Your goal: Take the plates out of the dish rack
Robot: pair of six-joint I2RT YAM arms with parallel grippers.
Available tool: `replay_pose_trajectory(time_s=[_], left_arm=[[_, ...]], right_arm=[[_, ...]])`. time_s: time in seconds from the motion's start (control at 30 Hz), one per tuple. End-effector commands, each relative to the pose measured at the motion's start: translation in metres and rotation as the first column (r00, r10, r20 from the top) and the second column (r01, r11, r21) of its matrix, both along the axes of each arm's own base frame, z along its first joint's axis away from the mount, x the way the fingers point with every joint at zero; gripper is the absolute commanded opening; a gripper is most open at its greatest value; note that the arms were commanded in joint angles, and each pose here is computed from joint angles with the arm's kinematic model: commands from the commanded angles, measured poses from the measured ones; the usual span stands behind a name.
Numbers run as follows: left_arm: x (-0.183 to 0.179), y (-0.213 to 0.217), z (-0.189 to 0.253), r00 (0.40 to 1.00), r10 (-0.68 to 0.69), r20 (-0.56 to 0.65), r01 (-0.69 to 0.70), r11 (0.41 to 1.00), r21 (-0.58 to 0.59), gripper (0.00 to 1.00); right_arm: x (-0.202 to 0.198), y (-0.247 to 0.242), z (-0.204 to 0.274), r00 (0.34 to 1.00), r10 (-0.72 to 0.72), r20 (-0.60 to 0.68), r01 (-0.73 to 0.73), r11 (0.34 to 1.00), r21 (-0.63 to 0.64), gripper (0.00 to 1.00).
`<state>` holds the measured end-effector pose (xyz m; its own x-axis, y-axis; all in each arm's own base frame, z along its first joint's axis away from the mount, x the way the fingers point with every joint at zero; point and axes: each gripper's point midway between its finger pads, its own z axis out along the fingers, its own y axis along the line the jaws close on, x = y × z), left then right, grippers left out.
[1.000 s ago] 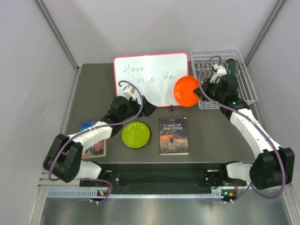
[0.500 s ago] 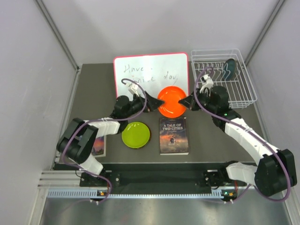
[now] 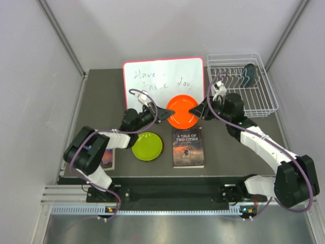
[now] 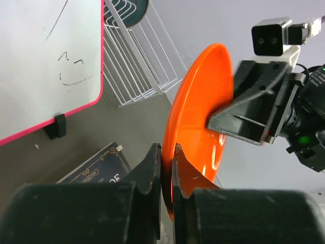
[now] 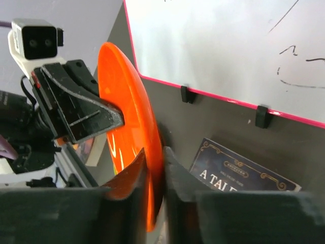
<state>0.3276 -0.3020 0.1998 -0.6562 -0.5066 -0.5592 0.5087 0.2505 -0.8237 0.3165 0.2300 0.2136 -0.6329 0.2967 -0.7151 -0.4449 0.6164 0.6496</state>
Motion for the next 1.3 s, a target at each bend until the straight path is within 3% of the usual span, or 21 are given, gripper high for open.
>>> replay_pose_trajectory(time_s=[0.0,0.1,0.23,0.27,0.4,0.67,0.9,1.1,1.27], left_arm=[[-0.008,0.005,0.001,0.998,0.015,0.063,-0.019,0.998,0.052,0.00],[-0.008,0.019,-0.010,0.996,0.075,0.047,-0.081,0.985,0.152,0.00],[-0.014,0.051,-0.026,0.981,0.194,0.020,-0.190,0.928,0.319,0.00],[-0.017,0.060,-0.014,0.974,0.218,0.066,-0.227,0.915,0.333,0.00],[-0.031,0.102,-0.034,0.932,0.363,0.020,-0.329,0.819,0.470,0.00],[-0.072,0.150,-0.064,0.861,0.506,-0.052,-0.402,0.740,0.538,0.00],[-0.091,0.171,-0.080,0.821,0.567,-0.072,-0.439,0.706,0.556,0.00],[-0.091,0.185,-0.089,0.778,0.624,-0.069,-0.469,0.651,0.597,0.00],[-0.093,0.183,-0.104,0.775,0.624,-0.106,-0.435,0.647,0.626,0.00]], right_arm=[[0.010,0.005,0.026,0.995,-0.005,0.098,0.005,1.000,-0.001,0.42],[0.028,-0.023,0.020,0.986,-0.115,0.121,0.133,0.979,-0.151,0.62],[0.053,-0.079,0.032,0.943,-0.254,0.217,0.315,0.893,-0.321,0.65],[0.056,-0.089,0.034,0.937,-0.271,0.222,0.334,0.881,-0.336,0.66],[0.081,-0.155,0.049,0.877,-0.402,0.264,0.474,0.813,-0.339,0.66],[0.116,-0.232,0.054,0.787,-0.561,0.256,0.616,0.715,-0.331,0.67],[0.138,-0.254,0.075,0.747,-0.599,0.290,0.665,0.680,-0.308,0.66],[0.147,-0.260,0.073,0.747,-0.604,0.278,0.665,0.684,-0.300,0.66],[0.148,-0.260,0.067,0.751,-0.603,0.269,0.661,0.685,-0.306,0.66]])
